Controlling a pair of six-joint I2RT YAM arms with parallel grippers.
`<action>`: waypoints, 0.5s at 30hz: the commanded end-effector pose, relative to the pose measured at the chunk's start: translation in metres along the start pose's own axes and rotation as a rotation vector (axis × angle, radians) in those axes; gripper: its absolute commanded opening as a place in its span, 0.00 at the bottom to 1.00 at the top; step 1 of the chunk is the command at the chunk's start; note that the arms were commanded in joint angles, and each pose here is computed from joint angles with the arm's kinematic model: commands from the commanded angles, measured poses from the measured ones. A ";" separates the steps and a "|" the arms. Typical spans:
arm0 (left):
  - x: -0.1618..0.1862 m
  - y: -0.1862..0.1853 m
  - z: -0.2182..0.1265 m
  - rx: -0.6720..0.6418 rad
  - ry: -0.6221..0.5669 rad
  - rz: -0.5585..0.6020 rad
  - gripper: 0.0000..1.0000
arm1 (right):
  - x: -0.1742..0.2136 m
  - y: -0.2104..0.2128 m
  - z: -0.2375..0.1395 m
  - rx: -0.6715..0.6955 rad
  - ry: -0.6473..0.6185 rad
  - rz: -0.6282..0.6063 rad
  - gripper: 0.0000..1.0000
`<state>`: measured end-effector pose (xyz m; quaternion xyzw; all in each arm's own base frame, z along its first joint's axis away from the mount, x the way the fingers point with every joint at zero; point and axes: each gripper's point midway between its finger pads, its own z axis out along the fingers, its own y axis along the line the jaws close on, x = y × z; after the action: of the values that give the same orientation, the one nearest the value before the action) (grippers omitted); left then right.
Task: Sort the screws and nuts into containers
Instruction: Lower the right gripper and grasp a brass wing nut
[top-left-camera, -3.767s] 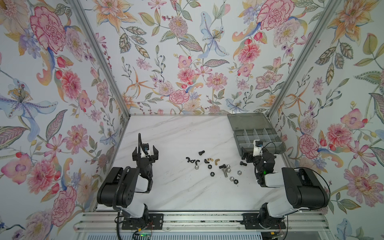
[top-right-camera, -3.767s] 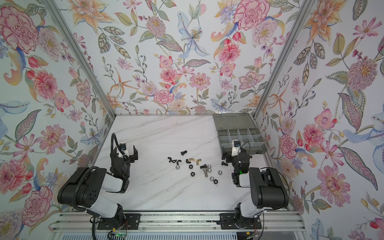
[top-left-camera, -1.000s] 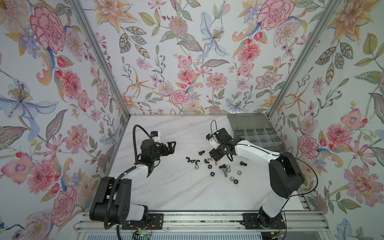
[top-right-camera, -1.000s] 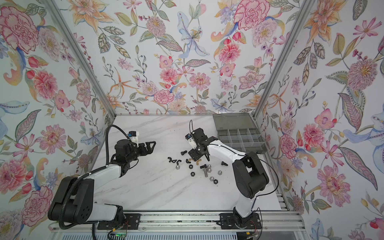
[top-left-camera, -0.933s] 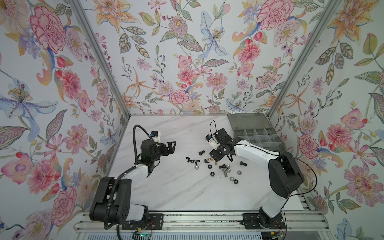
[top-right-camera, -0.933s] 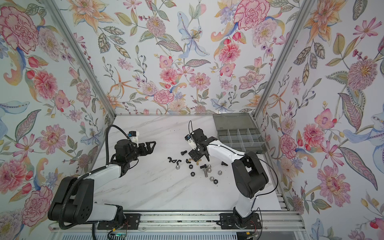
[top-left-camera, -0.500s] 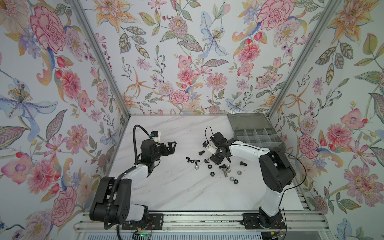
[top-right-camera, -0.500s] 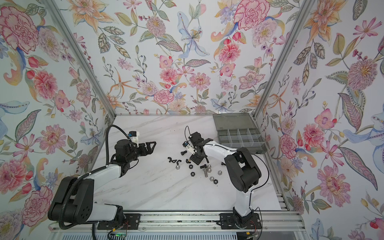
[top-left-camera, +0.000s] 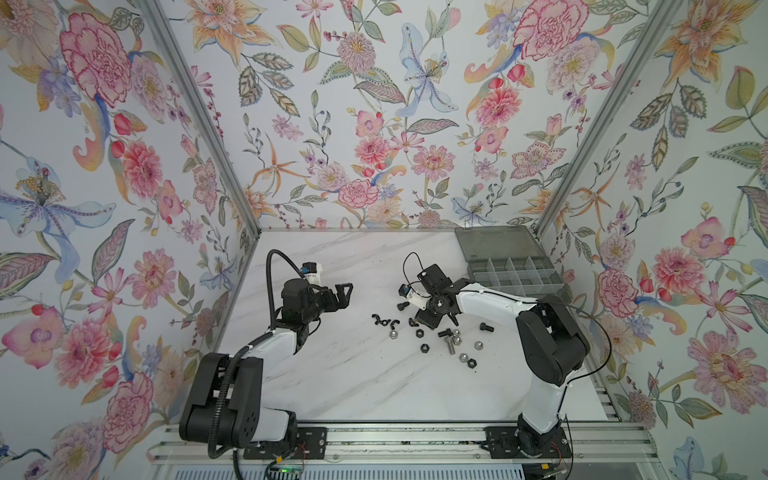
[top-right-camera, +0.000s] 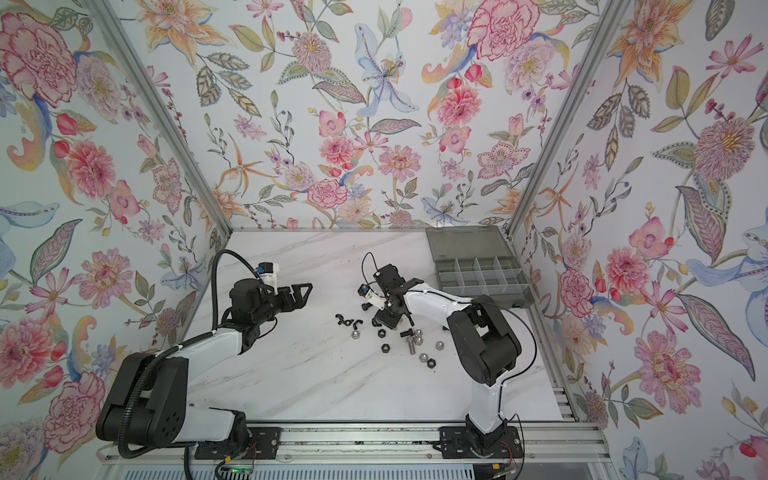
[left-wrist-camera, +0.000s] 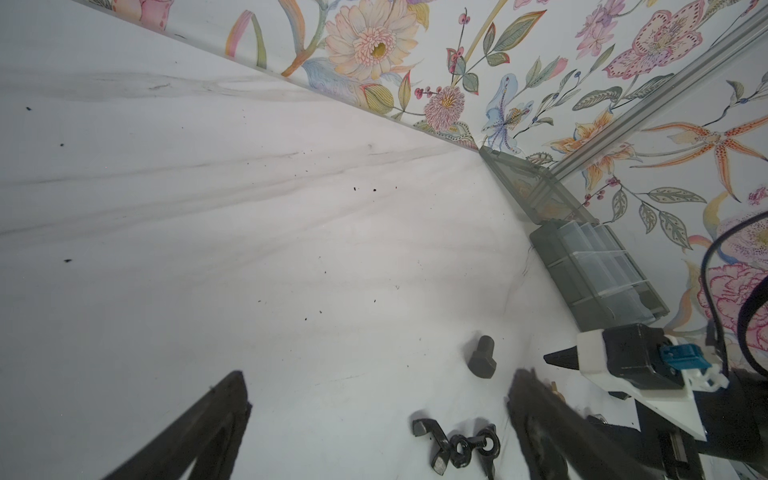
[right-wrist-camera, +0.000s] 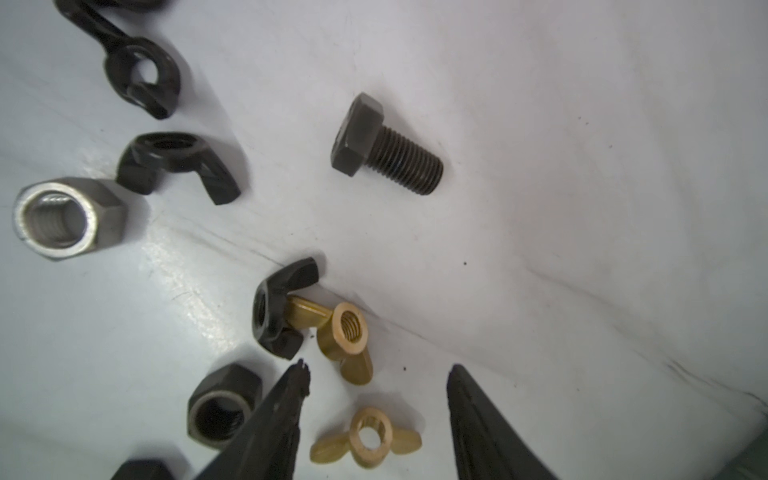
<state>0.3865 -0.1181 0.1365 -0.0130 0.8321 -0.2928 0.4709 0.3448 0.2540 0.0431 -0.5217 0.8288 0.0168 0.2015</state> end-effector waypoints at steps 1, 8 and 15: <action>-0.004 -0.003 0.003 0.006 0.008 0.011 0.99 | 0.001 0.009 0.009 -0.029 0.001 -0.031 0.56; -0.004 -0.002 0.003 0.002 0.012 0.010 0.99 | 0.007 0.010 0.017 -0.032 0.026 -0.054 0.54; -0.002 -0.001 0.004 -0.002 0.018 0.007 0.99 | 0.010 0.012 0.022 -0.037 0.031 -0.064 0.51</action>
<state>0.3857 -0.1179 0.1327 -0.0152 0.8372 -0.2912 0.4627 0.3438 0.2555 0.0264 -0.5403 0.8199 0.0155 0.1887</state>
